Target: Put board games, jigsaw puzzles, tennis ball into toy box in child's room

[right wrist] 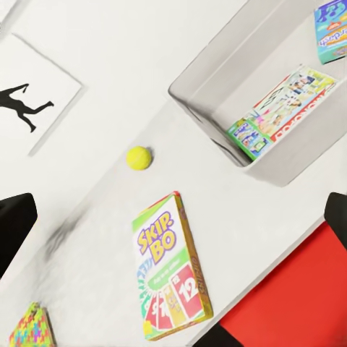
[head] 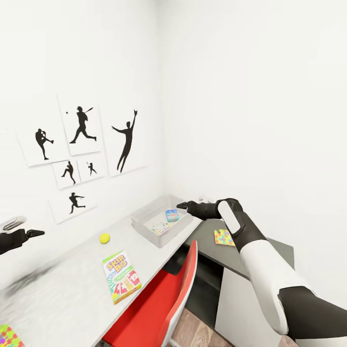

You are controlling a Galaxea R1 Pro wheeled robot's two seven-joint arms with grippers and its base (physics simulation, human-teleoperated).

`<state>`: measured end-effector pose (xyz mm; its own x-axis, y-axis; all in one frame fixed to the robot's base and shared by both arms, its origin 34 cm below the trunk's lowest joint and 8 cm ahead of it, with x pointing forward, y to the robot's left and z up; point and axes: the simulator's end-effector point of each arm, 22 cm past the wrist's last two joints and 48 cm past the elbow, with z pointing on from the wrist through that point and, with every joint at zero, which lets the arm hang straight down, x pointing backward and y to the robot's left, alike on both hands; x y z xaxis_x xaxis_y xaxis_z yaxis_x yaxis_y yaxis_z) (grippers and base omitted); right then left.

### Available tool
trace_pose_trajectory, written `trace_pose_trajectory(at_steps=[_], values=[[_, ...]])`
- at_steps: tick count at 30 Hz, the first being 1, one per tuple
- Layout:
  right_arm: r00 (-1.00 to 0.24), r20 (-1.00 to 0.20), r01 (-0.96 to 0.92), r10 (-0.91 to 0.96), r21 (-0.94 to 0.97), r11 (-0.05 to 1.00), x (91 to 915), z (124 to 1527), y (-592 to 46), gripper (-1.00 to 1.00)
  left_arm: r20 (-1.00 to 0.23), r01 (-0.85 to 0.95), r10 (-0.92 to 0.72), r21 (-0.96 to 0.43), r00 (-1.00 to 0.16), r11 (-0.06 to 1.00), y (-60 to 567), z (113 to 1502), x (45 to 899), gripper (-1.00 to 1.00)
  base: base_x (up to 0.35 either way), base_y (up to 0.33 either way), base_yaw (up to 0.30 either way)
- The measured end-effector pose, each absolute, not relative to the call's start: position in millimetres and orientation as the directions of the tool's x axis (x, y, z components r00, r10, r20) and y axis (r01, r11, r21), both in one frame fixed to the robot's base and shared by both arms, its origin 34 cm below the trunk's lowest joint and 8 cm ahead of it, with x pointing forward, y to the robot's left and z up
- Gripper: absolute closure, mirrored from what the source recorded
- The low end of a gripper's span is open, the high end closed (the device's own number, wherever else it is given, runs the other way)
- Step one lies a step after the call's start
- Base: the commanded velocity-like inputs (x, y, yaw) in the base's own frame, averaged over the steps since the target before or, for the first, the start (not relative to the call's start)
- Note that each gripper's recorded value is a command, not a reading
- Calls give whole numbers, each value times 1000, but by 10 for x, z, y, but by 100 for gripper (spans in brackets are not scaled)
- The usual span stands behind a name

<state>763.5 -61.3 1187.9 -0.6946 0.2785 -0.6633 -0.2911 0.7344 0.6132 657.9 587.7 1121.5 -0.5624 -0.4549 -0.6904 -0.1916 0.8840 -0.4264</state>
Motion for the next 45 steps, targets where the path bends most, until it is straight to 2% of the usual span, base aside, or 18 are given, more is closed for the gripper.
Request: trace_pose_trajectory(at_steps=[27,45], values=[[-699,-657,-278,283,613,739,7646,11819,-666,-100,-687,-183,-454,-432,-568,883,5802,11183,6607,-100,-64,48,0],[-707,-648,-269,282,616,740,7666,11738,-674,-100,-681,-188,-454,-430,-575,883,5805,11125,6620,-100,-5,4,0]])
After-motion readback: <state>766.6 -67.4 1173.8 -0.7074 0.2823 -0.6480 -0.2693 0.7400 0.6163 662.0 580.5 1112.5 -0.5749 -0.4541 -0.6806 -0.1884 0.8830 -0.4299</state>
